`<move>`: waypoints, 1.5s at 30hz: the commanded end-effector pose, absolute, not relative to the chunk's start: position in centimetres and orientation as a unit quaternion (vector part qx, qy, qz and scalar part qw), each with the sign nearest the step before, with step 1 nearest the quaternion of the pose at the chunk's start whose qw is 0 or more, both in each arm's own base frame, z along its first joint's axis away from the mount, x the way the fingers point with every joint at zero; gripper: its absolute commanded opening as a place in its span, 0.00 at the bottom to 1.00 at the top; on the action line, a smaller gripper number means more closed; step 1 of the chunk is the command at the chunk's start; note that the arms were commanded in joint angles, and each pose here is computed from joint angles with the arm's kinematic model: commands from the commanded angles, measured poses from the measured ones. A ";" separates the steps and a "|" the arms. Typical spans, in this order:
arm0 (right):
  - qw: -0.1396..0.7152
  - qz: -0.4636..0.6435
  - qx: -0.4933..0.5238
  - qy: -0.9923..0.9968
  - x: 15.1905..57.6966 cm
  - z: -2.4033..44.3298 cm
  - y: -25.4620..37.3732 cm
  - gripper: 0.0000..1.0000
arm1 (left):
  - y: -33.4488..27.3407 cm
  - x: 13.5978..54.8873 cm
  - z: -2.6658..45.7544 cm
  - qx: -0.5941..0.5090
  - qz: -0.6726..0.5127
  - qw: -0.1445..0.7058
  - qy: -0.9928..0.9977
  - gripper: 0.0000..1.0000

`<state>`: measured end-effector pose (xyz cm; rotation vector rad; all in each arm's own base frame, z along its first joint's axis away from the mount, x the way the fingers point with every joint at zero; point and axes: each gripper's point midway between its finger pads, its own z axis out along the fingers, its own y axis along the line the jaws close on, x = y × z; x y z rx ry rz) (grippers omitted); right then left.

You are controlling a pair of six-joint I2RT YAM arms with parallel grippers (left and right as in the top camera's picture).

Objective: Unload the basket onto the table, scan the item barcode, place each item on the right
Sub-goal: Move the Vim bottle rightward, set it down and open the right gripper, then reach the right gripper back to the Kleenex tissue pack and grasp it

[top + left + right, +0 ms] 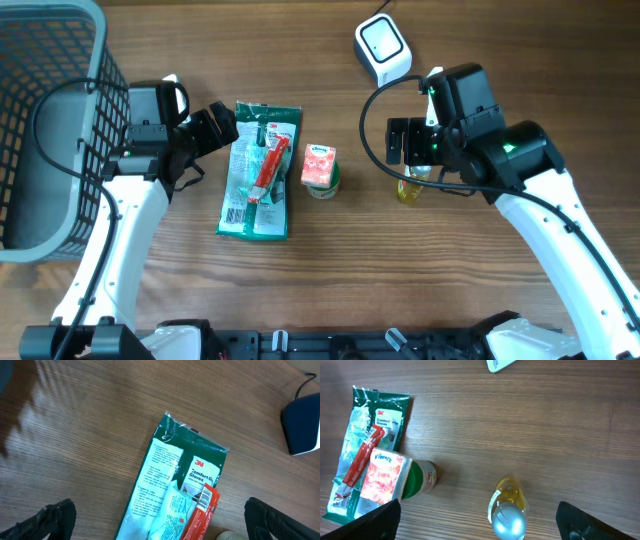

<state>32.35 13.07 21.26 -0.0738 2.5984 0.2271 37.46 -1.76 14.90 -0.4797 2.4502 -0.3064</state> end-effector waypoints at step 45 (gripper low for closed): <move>0.073 0.237 -0.054 0.967 31.8 8.8 27.2 0.49 | -1.8 37.8 16.1 -0.177 -0.123 0.323 0.922 1.00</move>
